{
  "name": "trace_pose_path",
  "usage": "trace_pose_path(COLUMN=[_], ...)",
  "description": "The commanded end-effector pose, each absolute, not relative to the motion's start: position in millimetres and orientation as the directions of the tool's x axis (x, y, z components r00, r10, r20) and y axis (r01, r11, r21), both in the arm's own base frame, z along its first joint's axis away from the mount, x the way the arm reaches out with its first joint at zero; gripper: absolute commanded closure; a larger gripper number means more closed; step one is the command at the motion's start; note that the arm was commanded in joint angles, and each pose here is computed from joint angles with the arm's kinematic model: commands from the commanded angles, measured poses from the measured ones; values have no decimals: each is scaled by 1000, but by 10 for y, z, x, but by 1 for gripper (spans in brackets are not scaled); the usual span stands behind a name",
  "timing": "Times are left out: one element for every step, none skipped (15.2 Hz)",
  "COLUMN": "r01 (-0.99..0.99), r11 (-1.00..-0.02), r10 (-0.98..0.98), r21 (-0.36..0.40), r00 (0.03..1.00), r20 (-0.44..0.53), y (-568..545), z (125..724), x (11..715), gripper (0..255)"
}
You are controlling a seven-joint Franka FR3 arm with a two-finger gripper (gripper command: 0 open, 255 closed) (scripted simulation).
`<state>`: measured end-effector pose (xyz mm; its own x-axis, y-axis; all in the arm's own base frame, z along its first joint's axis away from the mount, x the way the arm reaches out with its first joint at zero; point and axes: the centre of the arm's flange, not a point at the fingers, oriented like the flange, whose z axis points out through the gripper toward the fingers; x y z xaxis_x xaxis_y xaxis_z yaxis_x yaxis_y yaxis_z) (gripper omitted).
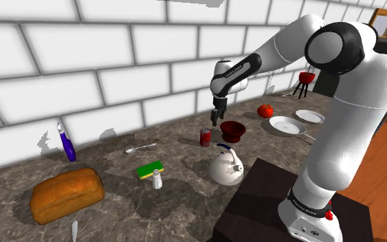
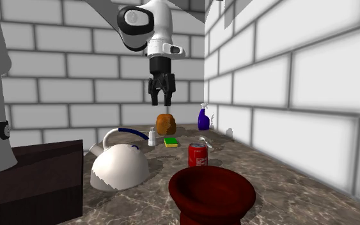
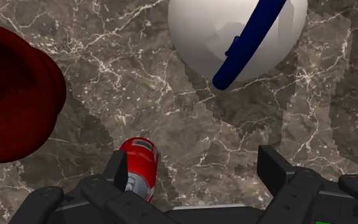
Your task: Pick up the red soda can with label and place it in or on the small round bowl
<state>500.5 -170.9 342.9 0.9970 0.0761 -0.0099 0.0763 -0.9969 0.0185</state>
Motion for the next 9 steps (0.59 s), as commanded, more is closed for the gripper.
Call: trace_pose_path(r01=[72,70,68,66,64,62,59,57,55], r11=[-997,-997,-998,-998,-998,-998,-998,-998,-998], r10=[72,70,68,66,64,62,59,57,55], r21=[16,14,12,11,9,8,6,4,3], r00=[997,998,998,998,998,998,998,998,998], r20=[-8,-7,-6,-5,-4,-3,-2,-2,-1], y=[-1784,-1839,-1893,-1948,-2002,-2057,-2111,-2166,-2220], z=[3209,3112,3016,2919,2823,2726,2630,2533,2436], x=[5168,5240,5313,5385,5458,5530,5602,5675,5747], gripper=[0,0,0,0,0,0,0,0,0])
